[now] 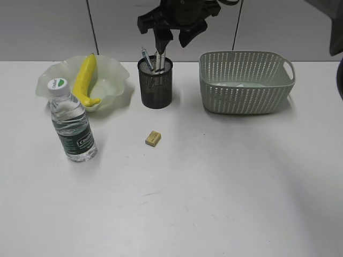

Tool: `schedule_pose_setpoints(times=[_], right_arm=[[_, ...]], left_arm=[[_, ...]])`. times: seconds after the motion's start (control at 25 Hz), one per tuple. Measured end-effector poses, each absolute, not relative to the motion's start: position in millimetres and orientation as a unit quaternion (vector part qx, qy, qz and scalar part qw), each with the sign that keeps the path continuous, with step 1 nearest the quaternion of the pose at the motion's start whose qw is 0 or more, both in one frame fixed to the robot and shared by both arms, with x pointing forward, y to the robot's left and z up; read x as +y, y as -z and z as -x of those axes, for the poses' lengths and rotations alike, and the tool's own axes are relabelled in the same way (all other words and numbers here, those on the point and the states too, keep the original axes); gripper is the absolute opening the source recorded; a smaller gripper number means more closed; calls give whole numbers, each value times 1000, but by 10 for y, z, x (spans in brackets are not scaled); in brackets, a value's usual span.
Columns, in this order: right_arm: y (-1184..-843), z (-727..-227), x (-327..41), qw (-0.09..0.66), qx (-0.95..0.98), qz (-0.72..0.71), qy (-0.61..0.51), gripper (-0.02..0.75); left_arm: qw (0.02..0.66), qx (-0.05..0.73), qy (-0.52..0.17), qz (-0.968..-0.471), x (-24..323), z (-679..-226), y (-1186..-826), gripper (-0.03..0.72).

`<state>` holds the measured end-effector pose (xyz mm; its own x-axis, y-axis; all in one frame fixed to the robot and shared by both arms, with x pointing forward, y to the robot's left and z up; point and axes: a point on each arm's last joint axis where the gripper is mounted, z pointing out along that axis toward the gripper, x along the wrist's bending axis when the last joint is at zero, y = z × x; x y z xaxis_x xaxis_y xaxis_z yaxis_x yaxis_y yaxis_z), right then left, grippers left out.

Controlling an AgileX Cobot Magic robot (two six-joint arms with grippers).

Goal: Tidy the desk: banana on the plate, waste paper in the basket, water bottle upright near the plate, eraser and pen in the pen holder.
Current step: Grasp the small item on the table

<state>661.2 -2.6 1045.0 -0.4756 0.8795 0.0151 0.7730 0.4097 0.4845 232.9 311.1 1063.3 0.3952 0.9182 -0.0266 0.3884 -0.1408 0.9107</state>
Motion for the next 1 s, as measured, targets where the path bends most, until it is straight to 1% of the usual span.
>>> schedule_pose_setpoints(times=[0.12, 0.24, 0.32, 0.44, 0.48, 0.64, 0.88, 1.0], right_arm=[[-10500, -6564, -13, 104, 841, -481, -224, 432], [-10641, -6460, 52, 84, 848, -462, -247, 407], [-10809, -6373, 58, 89, 849, -451, -260, 401], [-11032, -6218, -26, 95, 849, -446, -266, 398], [-11112, -6160, -83, 101, 850, -445, -264, 397], [-11200, -5890, -363, 118, 859, -447, -222, 396], [-11116, -5309, -859, 113, 874, -448, -149, 394], [-10977, -4936, -1146, 98, 881, -449, -112, 393]], left_arm=[[459, 468, -289, -698, 3111, -2328, -10632, 337], [459, 468, -289, -698, 3111, -2328, -10632, 337], [459, 468, -289, -698, 3111, -2328, -10632, 337], [459, 468, -289, -698, 3111, -2328, -10632, 337], [459, 468, -289, -698, 3111, -2328, -10632, 337], [459, 468, -289, -698, 3111, -2328, -10632, 337], [459, 468, -289, -698, 3111, -2328, -10632, 327], [459, 468, -289, -698, 3111, -2328, -10632, 312]])
